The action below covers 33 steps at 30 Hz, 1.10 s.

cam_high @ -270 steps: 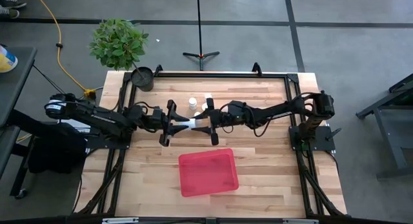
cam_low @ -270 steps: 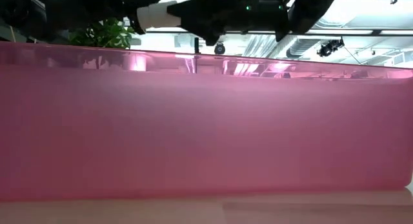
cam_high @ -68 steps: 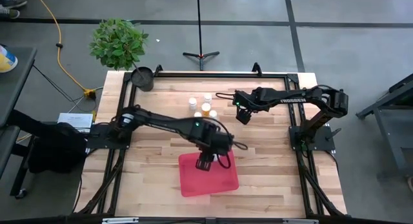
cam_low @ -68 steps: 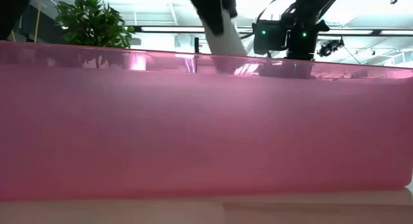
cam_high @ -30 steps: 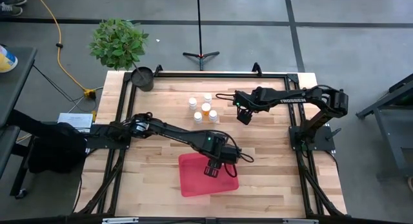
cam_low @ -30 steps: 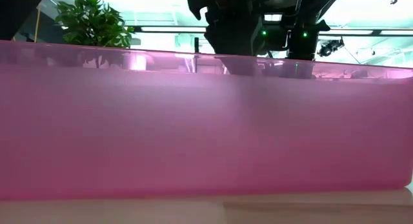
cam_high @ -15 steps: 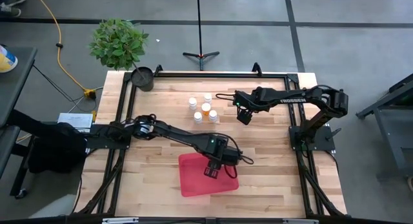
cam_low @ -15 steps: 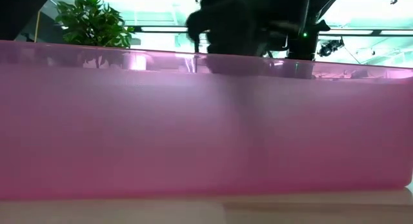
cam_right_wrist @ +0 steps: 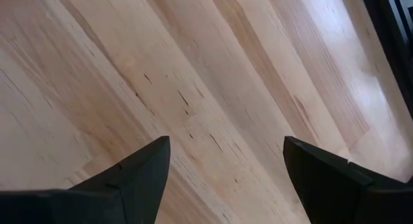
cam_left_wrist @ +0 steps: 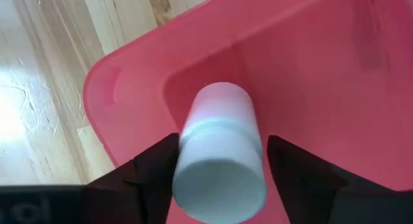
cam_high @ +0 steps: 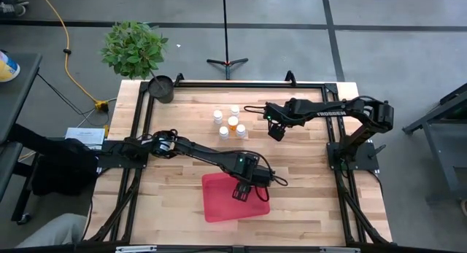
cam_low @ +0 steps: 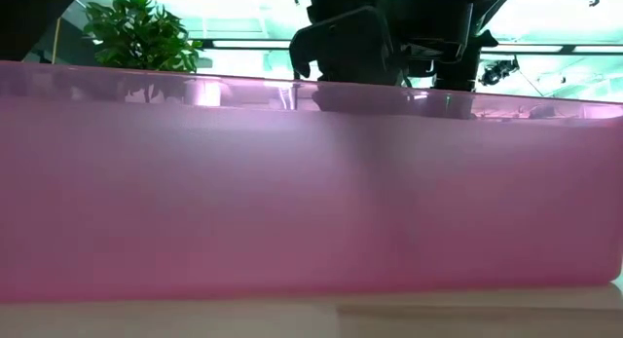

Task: Pick and place pill bottles into a basket
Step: Put the white pill bottle into the red bin

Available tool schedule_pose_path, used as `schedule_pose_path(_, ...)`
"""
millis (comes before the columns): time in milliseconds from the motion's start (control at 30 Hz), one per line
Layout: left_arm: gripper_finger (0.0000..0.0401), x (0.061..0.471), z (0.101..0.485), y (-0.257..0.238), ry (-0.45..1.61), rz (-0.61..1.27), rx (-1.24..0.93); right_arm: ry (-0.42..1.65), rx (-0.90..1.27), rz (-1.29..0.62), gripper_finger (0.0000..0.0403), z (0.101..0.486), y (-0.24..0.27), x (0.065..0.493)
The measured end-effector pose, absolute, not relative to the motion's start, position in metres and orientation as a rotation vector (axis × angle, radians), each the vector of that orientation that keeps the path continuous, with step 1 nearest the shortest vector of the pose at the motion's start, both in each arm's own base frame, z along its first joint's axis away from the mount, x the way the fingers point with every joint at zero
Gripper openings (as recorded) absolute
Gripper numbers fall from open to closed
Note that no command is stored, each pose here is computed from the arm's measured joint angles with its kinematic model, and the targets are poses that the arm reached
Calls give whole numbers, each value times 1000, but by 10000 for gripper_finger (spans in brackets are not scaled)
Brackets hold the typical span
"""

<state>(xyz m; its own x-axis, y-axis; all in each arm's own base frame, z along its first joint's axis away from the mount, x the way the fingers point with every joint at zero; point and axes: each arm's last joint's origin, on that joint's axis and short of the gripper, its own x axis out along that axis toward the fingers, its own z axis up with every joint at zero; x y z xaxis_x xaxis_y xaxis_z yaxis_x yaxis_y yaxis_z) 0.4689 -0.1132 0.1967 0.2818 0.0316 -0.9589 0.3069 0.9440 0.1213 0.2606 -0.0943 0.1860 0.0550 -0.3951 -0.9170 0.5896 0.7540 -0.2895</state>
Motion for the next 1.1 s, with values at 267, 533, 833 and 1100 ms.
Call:
schedule_pose_path(267,303,469,199,-113,1278,-186,304,1319,186,-752,291,186,-94,260)
schedule_pose_path(533,298,469,232,-111,1259,-122,351,1322,188,-749,291,186,-94,260)
schedule_pose_path(833,298,446,294,-97,1226,39,451,1342,210,-726,291,185,-92,259)
schedule_pose_path(1100,298,407,359,-77,1125,151,352,1354,221,-722,291,185,-91,258)
